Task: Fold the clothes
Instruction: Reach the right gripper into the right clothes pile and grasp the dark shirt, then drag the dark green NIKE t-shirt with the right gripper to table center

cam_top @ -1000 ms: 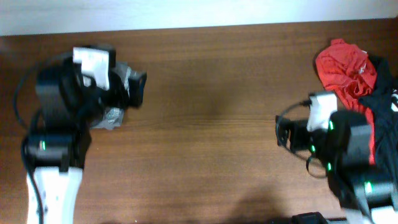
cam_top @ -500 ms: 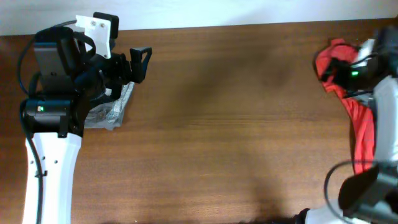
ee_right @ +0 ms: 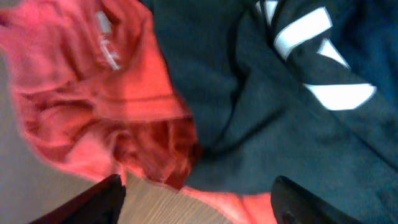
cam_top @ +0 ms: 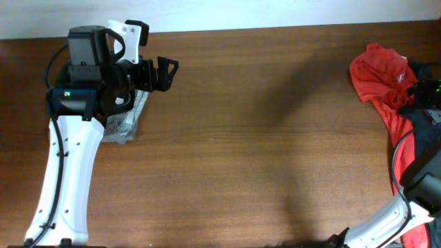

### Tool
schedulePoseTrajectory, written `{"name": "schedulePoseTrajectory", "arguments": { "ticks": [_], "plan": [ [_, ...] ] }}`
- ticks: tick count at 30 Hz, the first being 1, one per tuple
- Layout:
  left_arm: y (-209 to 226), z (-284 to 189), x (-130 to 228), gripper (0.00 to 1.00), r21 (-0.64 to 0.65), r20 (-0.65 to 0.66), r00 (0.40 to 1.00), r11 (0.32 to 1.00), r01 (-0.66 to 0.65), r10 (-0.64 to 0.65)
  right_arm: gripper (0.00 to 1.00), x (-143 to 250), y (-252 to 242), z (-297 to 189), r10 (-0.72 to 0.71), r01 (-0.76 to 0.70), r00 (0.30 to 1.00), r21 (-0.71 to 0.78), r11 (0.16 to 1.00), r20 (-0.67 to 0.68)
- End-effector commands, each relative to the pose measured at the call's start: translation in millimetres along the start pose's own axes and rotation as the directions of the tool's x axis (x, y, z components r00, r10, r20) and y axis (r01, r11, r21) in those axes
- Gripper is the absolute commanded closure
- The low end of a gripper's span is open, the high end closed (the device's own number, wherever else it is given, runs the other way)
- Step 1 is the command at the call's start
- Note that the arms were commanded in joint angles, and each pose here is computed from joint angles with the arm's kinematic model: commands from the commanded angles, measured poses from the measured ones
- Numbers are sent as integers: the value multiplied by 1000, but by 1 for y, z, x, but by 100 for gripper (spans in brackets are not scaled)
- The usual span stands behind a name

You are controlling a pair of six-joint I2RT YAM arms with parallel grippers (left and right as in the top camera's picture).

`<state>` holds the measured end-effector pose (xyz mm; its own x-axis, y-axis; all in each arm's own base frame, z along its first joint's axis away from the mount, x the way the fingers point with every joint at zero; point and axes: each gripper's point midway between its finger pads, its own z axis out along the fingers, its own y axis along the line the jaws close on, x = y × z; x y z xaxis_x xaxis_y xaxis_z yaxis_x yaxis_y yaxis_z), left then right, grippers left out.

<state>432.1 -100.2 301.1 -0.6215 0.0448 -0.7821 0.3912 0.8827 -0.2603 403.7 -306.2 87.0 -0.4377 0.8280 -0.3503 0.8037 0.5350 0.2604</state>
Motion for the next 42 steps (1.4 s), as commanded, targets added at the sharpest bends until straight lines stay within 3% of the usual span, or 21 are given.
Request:
{"name": "schedulePoseTrajectory", "arguments": {
  "ticks": [1, 4, 6, 7, 9, 10, 11, 14, 19, 22, 27, 31, 34, 36, 42],
  "plan": [
    [1, 6, -2, 1, 12, -2, 1000, 1000, 3, -3, 27, 0, -3, 20, 12, -12, 1000, 12, 1000, -6],
    [1, 7, -2, 1, 12, -2, 1000, 1000, 3, -3, 29, 2, -11, 29, 41, -40, 999, 55, 998, -7],
    [1, 7, -2, 1, 11, -2, 1000, 1000, 3, -3, 40, 5, -14, 34, 41, -40, 999, 67, 997, -18],
    [1, 7, -2, 1, 11, -2, 1000, 1000, 3, -3, 49, 7, -17, 35, 43, -40, 999, 81, 996, -27],
    [1, 7, -2, 1, 11, -2, 1000, 1000, 3, -3, 82, 9, -19, 35, 45, -42, 998, 85, 995, -33],
    [1, 7, -2, 1, 11, -2, 1000, 1000, 3, -3, 93, 7, -18, 31, 48, -46, 998, 80, 996, -32],
    [1, 7, -2, 1, 11, -2, 1000, 1000, 3, -3, 96, 6, -16, 26, 50, -47, 998, 67, 997, -30],
    [1, 7, -2, 1, 11, -2, 1000, 1000, 3, -3, 96, -6, 1, -6, 46, -46, 999, -11, 999, -6],
    [1, 0, -7, 1, -2, 16, 1000, 1000, -4, 4, 96, -18, 63, -99, -99, 117, 990, -194, 974, 103],
    [7, -11, -14, 1, -71, 42, 999, 997, -15, 18, 96, 7, 109, -148, -212, 245, 967, -281, 928, 144],
    [16, -40, -27, 1, -191, 103, 994, 981, -25, 45, 96, 104, 193, -184, -444, 426, 894, -439, 791, 68],
    [19, -69, -38, 1, -279, 159, 985, 960, -25, 72, 96, 215, 256, -186, -688, 586, 726, -531, 612, 8],
    [16, -81, -42, 1, -297, 182, 980, 955, -27, 84, 96, 317, 301, -196, -850, 686, 525, -614, 390, 47],
    [21, -84, -41, 1, -327, 178, 981, 945, -20, 82, 96, 359, 313, -199, -894, 702, 444, -643, 307, 59],
    [42, -92, -31, 1, -445, 139, 987, 895, -6, 76, 94, 499, 314, -213, -985, 715, 88, -697, -44, 151]
  ]
}}
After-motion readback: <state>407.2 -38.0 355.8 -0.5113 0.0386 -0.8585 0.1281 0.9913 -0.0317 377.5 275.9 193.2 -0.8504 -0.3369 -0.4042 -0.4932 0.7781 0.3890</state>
